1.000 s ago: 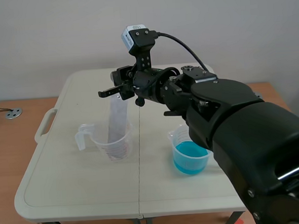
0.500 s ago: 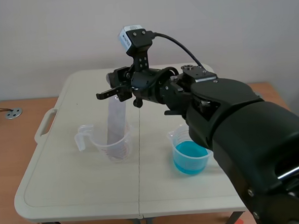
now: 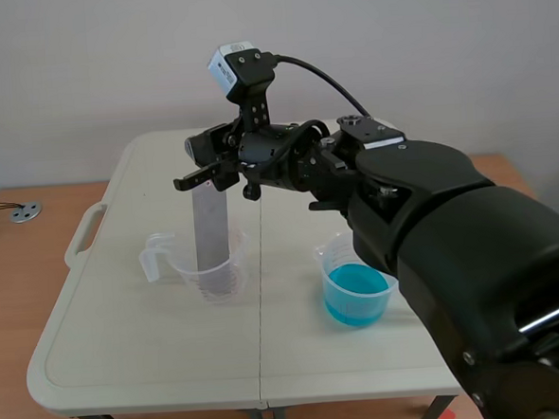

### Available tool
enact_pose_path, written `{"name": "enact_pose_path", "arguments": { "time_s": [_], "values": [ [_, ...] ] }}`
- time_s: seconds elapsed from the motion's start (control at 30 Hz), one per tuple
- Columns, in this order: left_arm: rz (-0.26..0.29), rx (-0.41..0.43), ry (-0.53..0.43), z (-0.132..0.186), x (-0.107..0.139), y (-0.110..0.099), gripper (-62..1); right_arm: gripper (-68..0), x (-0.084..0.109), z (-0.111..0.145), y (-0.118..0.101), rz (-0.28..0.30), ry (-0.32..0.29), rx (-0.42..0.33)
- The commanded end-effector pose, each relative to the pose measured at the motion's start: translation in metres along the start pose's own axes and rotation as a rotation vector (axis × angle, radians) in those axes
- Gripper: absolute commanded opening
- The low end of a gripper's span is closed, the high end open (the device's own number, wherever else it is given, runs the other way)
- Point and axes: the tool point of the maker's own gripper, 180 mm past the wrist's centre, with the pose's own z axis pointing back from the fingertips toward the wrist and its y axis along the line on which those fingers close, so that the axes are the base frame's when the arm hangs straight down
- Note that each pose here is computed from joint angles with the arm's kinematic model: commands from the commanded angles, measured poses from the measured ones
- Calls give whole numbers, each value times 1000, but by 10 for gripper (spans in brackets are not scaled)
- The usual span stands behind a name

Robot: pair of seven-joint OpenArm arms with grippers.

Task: Hold the metal plate by the orange handle, dip it into the blue solution, take it out and point at it, then put the plate back in the beaker on the left.
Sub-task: 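Lift the metal plate out of the left beaker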

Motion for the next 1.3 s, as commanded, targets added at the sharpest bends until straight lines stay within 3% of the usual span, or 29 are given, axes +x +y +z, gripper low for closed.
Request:
{"name": "enact_pose_path", "arguments": {
  "time_s": [0.0,0.5,0.93,1.27],
  "values": [
    [7,-4,-22,0,6,-2,-580,-664,28,-6,5,40,-58,22],
    [7,-4,-22,0,6,-2,-580,-664,41,1,34,137,-45,111],
    [7,-4,-21,0,5,-2,-580,-664,55,15,51,199,-39,111],
    [7,-4,-21,0,5,-2,-580,-664,77,27,63,264,-46,102]
  ]
}}
